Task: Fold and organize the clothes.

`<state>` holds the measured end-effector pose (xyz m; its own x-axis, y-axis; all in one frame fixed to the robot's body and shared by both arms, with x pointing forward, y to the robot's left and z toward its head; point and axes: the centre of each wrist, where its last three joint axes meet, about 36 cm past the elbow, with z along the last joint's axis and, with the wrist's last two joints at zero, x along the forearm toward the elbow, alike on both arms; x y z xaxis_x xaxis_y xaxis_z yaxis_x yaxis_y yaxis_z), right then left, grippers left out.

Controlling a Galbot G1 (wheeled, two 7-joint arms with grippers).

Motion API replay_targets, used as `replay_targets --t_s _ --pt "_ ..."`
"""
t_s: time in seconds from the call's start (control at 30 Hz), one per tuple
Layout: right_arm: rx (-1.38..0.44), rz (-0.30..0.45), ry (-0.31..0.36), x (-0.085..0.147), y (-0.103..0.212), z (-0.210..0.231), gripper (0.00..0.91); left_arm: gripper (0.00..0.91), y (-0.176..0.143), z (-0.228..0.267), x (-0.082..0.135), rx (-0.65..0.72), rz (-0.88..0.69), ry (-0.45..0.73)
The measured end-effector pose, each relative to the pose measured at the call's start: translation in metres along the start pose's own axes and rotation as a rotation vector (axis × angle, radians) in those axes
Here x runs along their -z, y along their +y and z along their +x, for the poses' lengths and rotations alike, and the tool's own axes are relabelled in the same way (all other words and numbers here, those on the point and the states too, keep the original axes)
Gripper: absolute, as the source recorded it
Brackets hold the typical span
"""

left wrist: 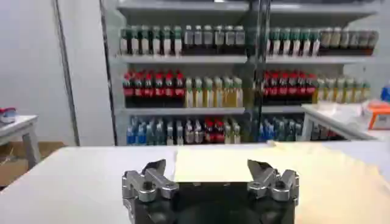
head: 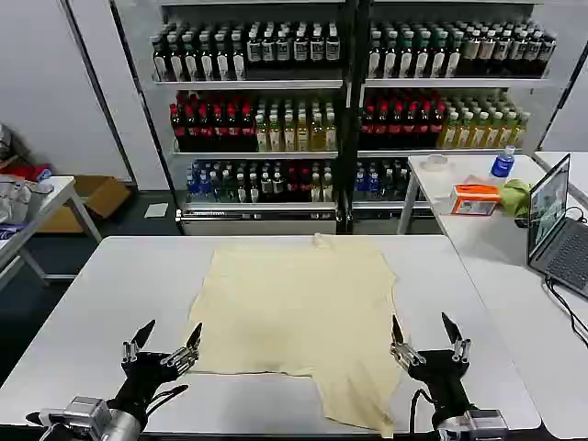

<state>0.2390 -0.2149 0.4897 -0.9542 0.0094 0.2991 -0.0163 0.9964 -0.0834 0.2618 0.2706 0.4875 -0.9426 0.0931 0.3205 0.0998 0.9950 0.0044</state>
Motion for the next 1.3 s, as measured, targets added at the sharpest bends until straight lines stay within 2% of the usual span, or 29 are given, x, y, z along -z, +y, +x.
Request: replay_targets --t_s 0.6,1.17,1.3 --pt "0.046 0.044 0.228 -0.031 0.013 0.016 0.907 0.907 0.017 -0.029 -0.026 0.035 -0.034 0.21" --pt "0.087 0.051 0.293 -0.049 0.032 0.02 0.907 0.907 0.022 -0.047 -0.05 0.036 -0.024 0.306" --pt "0.104 0.045 0.309 -0.052 0.036 0.019 0.907 0.836 0.024 -0.051 -0.055 0.031 -0.021 0.322"
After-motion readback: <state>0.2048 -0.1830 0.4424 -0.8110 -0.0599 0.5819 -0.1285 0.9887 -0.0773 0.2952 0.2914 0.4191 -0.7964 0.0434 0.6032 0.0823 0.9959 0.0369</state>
